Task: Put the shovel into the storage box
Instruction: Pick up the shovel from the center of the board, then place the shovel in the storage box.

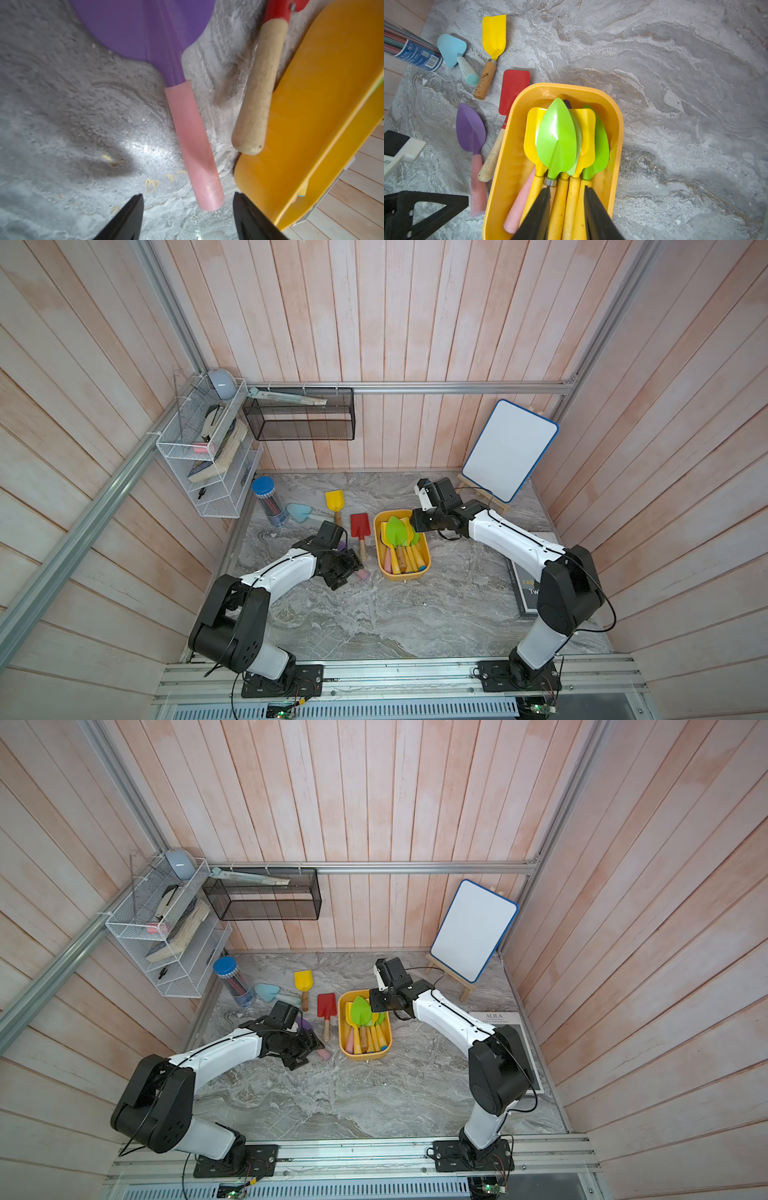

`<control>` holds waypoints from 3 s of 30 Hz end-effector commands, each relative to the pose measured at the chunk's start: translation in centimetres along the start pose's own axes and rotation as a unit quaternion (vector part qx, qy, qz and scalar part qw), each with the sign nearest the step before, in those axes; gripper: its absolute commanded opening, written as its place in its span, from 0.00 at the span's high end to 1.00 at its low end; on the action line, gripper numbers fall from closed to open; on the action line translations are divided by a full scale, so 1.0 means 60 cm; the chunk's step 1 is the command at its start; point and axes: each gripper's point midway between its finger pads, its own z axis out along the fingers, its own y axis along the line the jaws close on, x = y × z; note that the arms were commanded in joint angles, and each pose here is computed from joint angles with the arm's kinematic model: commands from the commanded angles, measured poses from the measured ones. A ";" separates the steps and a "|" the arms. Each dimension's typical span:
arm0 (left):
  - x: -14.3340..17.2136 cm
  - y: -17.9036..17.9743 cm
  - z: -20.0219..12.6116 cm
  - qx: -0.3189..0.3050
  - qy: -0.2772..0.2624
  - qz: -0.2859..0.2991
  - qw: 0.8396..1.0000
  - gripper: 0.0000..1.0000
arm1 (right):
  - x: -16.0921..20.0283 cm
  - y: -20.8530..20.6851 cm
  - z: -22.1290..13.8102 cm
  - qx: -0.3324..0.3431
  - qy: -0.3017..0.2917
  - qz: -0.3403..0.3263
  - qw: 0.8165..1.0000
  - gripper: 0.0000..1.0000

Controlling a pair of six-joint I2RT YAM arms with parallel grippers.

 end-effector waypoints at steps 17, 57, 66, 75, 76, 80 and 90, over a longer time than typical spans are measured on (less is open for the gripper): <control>-0.014 0.005 0.039 -0.008 0.007 -0.011 1.000 0.36 | 0.018 -0.012 0.011 -0.006 0.006 -0.003 1.000 0.68; 0.054 -0.133 -0.149 0.119 -0.022 0.162 0.979 0.85 | -0.031 0.166 -0.038 -0.225 -0.030 0.026 0.973 0.68; 0.076 -0.181 -0.125 0.148 0.000 0.194 0.970 0.85 | -0.036 0.192 -0.036 -0.241 -0.030 0.034 0.970 0.59; 0.088 -0.211 -0.129 0.171 0.007 0.209 0.963 0.85 | -0.030 0.187 -0.021 -0.233 -0.022 0.038 0.971 0.57; 0.090 -0.214 -0.130 0.174 0.008 0.209 0.962 0.85 | -0.029 0.186 -0.019 -0.232 -0.022 0.039 0.972 0.58; 0.093 -0.222 -0.134 0.183 0.009 0.213 0.960 0.85 | -0.028 0.185 -0.015 -0.231 -0.020 0.039 0.972 0.58; 0.098 -0.231 -0.133 0.195 0.013 0.215 0.957 0.85 | -0.029 0.187 -0.015 -0.232 -0.020 0.036 0.972 0.78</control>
